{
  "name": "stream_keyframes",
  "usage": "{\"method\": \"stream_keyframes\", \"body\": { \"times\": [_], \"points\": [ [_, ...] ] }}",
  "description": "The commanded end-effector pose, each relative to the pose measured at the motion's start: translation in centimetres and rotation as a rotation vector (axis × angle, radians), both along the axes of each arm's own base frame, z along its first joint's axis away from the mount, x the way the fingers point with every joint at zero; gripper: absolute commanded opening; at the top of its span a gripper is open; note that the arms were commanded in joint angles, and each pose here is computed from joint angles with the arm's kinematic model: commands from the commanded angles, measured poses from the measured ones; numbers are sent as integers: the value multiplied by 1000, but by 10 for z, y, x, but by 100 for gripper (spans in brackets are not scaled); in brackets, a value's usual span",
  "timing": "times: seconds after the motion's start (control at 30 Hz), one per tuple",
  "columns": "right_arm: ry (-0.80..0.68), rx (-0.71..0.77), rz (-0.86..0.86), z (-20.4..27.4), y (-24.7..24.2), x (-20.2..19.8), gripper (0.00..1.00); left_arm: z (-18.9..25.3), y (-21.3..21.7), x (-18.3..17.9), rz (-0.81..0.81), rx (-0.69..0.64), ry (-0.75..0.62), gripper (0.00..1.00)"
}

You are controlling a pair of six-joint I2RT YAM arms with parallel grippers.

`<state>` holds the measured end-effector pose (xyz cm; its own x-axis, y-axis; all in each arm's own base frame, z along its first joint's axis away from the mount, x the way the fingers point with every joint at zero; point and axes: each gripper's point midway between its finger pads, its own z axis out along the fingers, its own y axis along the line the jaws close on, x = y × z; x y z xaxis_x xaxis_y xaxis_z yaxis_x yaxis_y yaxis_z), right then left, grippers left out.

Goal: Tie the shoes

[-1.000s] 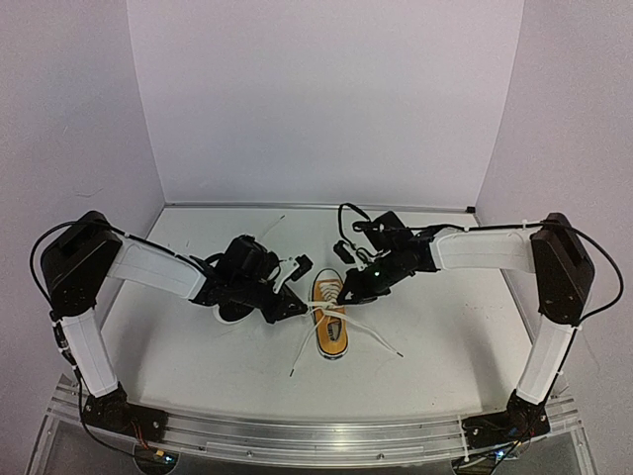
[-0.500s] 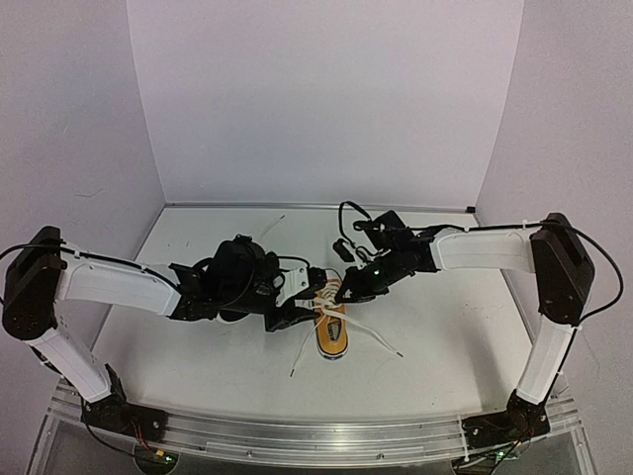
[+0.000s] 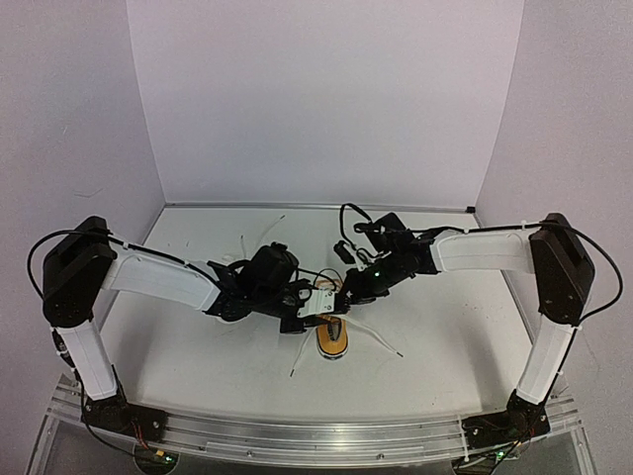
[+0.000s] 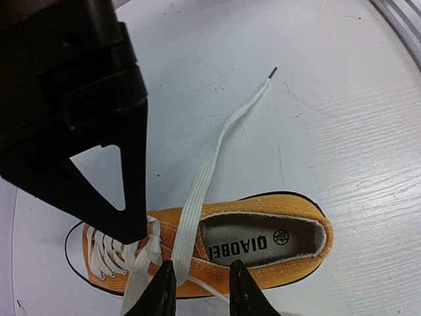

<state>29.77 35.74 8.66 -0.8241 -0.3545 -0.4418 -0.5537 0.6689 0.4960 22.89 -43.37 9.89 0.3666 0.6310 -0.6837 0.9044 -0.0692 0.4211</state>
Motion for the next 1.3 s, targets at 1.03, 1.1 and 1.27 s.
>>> {"method": "stream_keyframes", "body": {
  "times": [1.03,1.1,1.27],
  "points": [
    [-23,49,1,17,3,2,0,10,-10,27,86,-6,-104,0],
    [-24,48,1,18,3,2,0,17,-10,26,90,-28,-111,0],
    [-24,48,1,17,3,2,0,31,-9,26,105,-73,-130,0]
  ]
}}
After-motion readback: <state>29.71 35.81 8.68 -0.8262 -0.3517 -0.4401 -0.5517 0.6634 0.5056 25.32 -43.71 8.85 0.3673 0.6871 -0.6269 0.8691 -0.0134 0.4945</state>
